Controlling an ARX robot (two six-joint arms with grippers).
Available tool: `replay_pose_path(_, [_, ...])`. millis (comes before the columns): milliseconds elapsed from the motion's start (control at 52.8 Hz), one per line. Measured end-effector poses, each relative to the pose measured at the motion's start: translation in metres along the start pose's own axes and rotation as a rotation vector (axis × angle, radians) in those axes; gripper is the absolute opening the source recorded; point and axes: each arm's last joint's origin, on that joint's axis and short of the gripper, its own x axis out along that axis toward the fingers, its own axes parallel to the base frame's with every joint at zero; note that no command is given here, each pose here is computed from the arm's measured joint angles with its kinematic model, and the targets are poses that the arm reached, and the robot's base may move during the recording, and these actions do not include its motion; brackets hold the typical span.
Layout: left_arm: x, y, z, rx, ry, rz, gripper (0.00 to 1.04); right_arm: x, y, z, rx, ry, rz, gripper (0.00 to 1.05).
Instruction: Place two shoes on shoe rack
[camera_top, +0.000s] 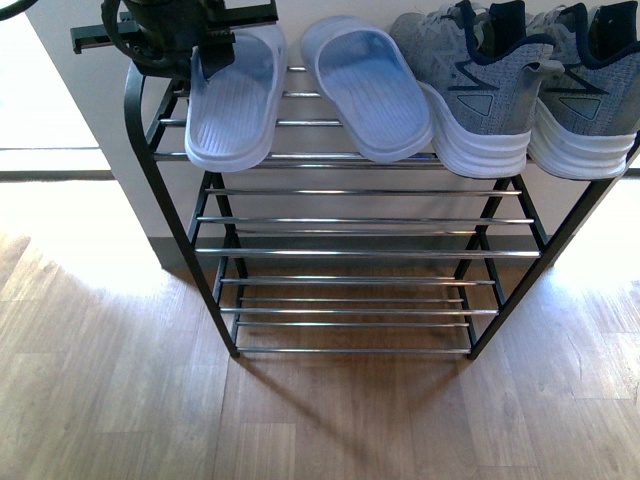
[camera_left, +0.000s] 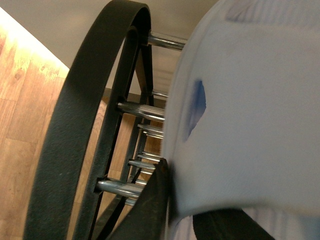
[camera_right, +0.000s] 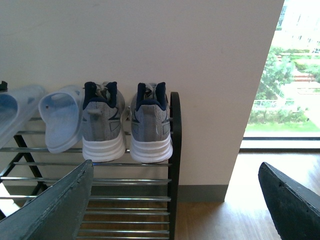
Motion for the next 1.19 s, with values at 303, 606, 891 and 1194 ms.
replay_pose_path(303, [-0.067, 0.008, 0.009, 0.000, -0.141, -0.134, 0.78, 0.000, 0.000, 0.000, 0.000, 0.000, 0.000, 0.96])
replay_pose_path(606, [-0.200, 0.089, -0.022, 0.089, -0.792, -0.145, 0.64, 0.000, 0.000, 0.000, 0.000, 0.000, 0.000, 0.96])
replay_pose_path(891, [-0.211, 0.135, -0.097, 0.149, -0.807, -0.121, 0.11, 0.000, 0.000, 0.000, 0.000, 0.000, 0.000, 0.96])
replay_pose_path(1194, [-0.222, 0.159, -0.140, 0.158, -0.795, -0.118, 0.01, 0.000, 0.000, 0.000, 0.000, 0.000, 0.000, 0.96])
